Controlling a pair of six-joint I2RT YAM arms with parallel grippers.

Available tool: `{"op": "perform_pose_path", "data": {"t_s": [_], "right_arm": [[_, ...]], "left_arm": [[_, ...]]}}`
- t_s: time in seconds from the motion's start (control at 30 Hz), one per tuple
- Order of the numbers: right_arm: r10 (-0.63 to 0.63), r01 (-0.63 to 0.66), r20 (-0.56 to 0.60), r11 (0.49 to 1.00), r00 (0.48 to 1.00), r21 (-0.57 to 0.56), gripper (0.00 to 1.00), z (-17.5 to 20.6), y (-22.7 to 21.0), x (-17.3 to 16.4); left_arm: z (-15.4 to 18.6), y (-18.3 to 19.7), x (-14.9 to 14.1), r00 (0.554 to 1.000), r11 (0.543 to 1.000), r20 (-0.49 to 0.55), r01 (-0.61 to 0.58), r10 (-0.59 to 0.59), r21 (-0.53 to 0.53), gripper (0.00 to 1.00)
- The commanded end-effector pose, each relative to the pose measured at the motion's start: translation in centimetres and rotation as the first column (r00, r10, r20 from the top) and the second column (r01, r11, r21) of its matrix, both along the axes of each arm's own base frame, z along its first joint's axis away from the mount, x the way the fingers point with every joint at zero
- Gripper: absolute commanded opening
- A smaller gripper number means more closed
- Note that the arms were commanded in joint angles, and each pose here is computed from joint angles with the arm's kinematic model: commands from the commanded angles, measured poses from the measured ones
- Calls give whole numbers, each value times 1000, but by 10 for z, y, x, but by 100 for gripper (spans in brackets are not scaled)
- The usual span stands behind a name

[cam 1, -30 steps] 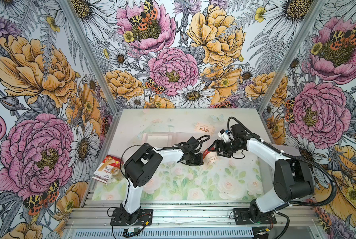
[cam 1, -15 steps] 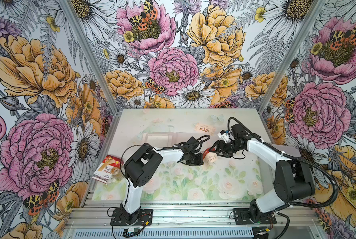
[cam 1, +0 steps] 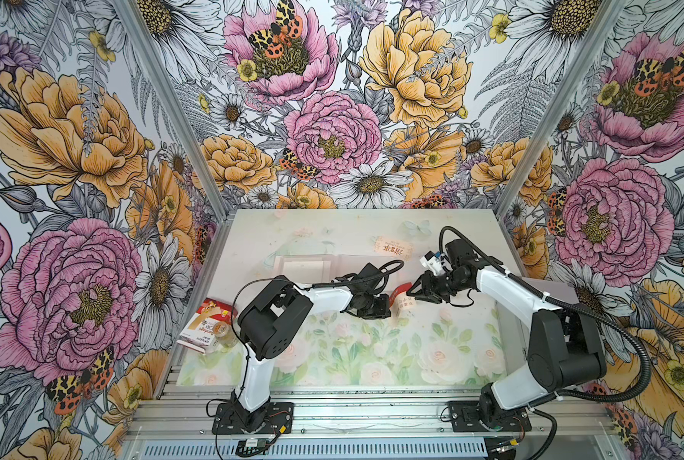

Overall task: Place the photos into the photo albums
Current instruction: Pick up the photo at the center of the board.

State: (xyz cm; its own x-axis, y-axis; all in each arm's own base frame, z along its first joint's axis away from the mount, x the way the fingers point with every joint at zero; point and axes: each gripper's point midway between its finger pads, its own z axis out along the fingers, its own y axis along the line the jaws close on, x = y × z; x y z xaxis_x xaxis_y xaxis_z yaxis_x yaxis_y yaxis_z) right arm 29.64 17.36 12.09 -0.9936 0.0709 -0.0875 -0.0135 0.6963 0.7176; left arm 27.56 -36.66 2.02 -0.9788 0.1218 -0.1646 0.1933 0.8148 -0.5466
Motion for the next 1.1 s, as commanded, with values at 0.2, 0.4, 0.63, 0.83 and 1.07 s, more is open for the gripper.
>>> {"op": "perform_pose_path", "data": {"t_s": [0.2,0.4,0.63,0.83,1.07], "right_arm": [[9,-10,36,1000,999,29,18,23,1,2],[8,-9,37,1000,999,23,8,25,1,3],[7,-7,33,1000,999,-10,0,22,-3,6],[8,-8,59,1000,998,-7,0,35,-2,12],[6,-8,101,1000,995,16,0,56,1,19]], "left_arm": [[-14,9,3,1000,999,0,-15,15,40,19],[-13,9,3,1000,999,3,-13,13,37,19],[-3,19,10,999,999,25,-34,33,28,19],[24,49,30,992,995,77,-101,101,-3,19],[63,97,55,967,980,157,-195,200,-45,20]]}}
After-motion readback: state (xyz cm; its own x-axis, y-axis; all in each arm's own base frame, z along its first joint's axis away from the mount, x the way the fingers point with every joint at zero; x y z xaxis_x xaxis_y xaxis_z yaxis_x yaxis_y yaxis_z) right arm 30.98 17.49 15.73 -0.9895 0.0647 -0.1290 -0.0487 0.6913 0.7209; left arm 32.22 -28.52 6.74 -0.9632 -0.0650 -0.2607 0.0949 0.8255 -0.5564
